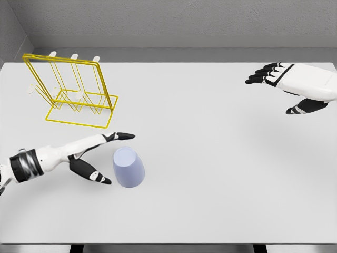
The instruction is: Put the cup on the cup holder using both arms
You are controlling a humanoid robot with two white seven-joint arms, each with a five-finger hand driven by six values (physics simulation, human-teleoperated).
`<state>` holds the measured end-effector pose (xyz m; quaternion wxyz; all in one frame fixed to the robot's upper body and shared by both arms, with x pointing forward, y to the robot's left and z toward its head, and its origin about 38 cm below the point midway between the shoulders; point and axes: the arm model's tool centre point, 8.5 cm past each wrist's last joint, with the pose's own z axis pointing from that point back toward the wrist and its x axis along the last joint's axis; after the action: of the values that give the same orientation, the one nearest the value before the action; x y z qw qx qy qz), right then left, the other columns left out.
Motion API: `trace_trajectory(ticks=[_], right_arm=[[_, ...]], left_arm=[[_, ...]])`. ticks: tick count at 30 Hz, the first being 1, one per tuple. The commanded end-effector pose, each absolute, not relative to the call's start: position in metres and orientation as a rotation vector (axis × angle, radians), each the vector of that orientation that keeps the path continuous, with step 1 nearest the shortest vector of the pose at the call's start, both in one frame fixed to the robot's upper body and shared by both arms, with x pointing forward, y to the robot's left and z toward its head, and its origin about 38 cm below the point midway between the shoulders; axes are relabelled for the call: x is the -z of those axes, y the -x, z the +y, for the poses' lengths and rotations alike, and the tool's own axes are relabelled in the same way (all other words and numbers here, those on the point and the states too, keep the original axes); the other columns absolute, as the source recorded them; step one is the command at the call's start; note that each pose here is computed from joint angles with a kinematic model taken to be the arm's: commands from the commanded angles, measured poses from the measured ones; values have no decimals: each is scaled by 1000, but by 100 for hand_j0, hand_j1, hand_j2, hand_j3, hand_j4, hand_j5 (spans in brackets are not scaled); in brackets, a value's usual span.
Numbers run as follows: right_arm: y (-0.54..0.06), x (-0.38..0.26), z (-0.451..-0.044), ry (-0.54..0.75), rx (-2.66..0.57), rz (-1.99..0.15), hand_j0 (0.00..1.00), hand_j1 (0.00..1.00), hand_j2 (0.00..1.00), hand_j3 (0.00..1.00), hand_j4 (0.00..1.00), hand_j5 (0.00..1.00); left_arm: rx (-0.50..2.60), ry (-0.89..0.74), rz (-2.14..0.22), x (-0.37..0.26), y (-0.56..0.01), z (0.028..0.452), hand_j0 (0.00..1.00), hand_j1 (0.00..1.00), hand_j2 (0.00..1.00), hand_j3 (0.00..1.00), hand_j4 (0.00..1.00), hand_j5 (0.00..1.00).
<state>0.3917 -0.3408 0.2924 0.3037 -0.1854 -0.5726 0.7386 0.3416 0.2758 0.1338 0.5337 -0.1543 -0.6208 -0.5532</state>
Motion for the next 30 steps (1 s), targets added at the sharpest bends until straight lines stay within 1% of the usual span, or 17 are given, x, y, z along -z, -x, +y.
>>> trace_trajectory(ticks=[1,2,8,16,21,23,28,30], right_arm=[[-392,-293,-341,488,-1952,-1520,100,100,100,100,100,100],[-391,-292,-340,485,-1953,-1519,100,100,100,100,100,100],[-391,-293,-340,488,-1955,-1519,100,100,100,100,100,100],[-391,-292,-340,486,-1955,-1518,100,100,100,100,100,100],[-392,-292,-342,487,-1951,-1515,100,100,100,100,100,100],[-392,-292,-341,486,-1952,-1516,100,100,100,100,100,100],[-391,-292,-341,486,-1954,-1517,100,100,100,100,100,100],[-391,-292,-341,486,-1955,-1515,100,100,100,100,100,100]], left_arm=[[1305,389,-1475,-130,-341,269,100,100,100,100,100,100],[1330,368,-1440,-127,-344,266,100,100,100,100,100,100],[1330,392,-1420,-121,-346,251,100,100,100,100,100,100],[1372,383,-1390,-110,-341,247,100,100,100,100,100,100],[1359,413,-1393,-108,-339,243,100,100,100,100,100,100],[1301,455,-1399,-107,-339,245,100,100,100,100,100,100],[1287,461,-1407,-110,-341,245,100,100,100,100,100,100],[1247,496,-1418,-112,-342,245,100,100,100,100,100,100]])
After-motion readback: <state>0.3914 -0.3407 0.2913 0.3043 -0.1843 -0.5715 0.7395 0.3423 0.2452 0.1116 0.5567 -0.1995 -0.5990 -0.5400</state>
